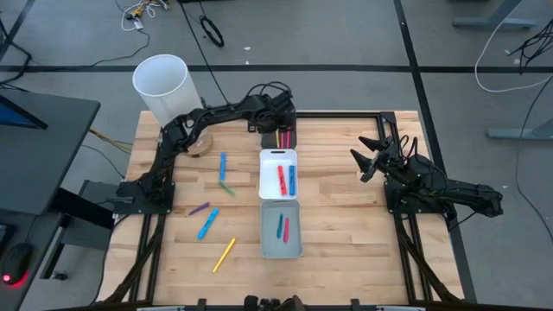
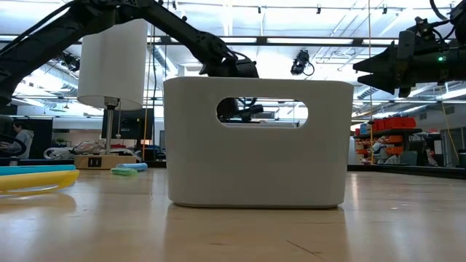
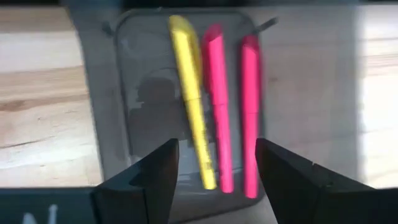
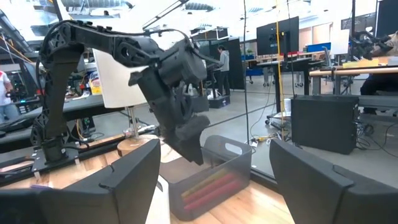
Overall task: Pick & Place Markers
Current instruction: Put the yellow pen into the black bin
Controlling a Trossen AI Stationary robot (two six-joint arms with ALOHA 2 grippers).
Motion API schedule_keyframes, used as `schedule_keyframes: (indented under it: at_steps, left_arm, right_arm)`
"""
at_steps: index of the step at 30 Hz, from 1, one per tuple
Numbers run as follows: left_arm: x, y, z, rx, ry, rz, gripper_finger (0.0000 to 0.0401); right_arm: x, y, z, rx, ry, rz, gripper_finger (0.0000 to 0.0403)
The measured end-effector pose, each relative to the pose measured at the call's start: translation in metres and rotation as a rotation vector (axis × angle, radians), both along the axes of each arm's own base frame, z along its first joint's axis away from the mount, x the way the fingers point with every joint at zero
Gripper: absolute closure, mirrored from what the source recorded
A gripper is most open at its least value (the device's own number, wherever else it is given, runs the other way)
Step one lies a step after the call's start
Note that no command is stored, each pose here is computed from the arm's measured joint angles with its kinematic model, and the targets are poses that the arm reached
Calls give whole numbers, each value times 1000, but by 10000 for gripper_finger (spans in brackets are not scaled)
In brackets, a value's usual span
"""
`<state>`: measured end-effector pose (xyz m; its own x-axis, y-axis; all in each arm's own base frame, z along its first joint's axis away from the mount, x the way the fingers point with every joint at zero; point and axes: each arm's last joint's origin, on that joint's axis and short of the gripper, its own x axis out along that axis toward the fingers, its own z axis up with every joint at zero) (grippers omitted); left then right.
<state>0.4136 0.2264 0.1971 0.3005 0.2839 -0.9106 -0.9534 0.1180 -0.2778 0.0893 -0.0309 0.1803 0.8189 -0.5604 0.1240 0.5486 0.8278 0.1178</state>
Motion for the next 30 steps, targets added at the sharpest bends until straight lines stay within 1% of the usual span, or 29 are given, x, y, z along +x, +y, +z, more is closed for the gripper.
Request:
schedule_keyframes:
  at_steps: [6,9,17,23,30]
  left_arm:
    - [5,-3,30,30,-7,-54,199]
    - [4,-6,43,32,17,-75,205]
    - [-2,-22,72,-11,115,-165,208]
    - [-4,-43,91,-13,191,-305,208]
    - [-1,-68,110,36,241,-546,208]
  right_arm:
    - [0,0,0,0,0,0,101]
    - [0,0,0,0,0,0,101]
    - [0,0,0,0,0,0,101]
    - [0,0,0,0,0,0,101]
    - [0,0,0,0,0,0,101]
